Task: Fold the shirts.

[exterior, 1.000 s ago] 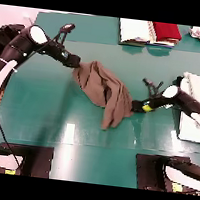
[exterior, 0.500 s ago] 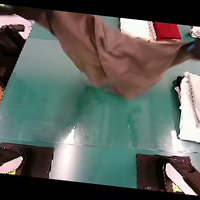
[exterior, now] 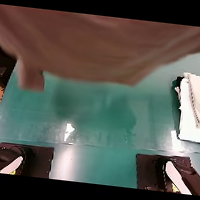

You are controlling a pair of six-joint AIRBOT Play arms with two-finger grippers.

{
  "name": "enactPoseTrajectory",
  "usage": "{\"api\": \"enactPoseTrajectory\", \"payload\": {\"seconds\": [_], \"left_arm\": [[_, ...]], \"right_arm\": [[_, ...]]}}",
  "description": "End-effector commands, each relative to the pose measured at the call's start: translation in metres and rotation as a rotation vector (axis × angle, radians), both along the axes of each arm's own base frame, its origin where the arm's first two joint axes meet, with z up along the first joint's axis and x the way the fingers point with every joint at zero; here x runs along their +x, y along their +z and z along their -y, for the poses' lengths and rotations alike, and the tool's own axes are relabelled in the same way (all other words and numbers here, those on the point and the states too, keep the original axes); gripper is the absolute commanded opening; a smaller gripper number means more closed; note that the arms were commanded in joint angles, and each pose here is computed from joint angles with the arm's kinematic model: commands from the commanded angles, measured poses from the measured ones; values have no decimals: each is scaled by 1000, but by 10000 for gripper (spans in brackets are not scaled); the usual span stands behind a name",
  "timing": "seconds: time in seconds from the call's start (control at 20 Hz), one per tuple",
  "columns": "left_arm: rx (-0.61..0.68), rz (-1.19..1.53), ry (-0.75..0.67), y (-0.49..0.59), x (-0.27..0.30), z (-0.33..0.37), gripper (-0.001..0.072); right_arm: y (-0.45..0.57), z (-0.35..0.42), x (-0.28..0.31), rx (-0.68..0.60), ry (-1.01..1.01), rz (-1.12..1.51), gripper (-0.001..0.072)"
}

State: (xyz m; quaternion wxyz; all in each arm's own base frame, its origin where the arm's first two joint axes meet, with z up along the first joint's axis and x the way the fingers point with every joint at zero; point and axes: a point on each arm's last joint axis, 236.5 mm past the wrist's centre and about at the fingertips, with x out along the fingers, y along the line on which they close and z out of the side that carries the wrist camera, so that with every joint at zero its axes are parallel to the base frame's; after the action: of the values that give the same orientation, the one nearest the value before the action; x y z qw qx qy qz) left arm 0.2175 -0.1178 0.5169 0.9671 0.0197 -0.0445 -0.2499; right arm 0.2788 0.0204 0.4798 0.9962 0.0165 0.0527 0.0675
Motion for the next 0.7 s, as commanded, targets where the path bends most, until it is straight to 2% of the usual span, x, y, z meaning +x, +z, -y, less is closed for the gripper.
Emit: {"api": "enactPoseTrajectory", "payload": {"seconds": [0.0,0.15,0.4,0.5,0.65], "left_arm": [[36,-138,-11,-37,8,5,28],[145,-454,-29,-137,61,22,29],[286,-951,-34,-347,134,40,29],[320,-1007,-10,-410,165,41,29],[317,-939,74,-453,226,39,30]], "right_arm": [[16,4,5,-22,-4,-1,13],[-21,-5,56,14,78,-135,13],[-225,-31,155,45,166,-678,13],[-307,-37,175,25,165,-859,13],[-379,-45,204,47,166,-960,14]]}}
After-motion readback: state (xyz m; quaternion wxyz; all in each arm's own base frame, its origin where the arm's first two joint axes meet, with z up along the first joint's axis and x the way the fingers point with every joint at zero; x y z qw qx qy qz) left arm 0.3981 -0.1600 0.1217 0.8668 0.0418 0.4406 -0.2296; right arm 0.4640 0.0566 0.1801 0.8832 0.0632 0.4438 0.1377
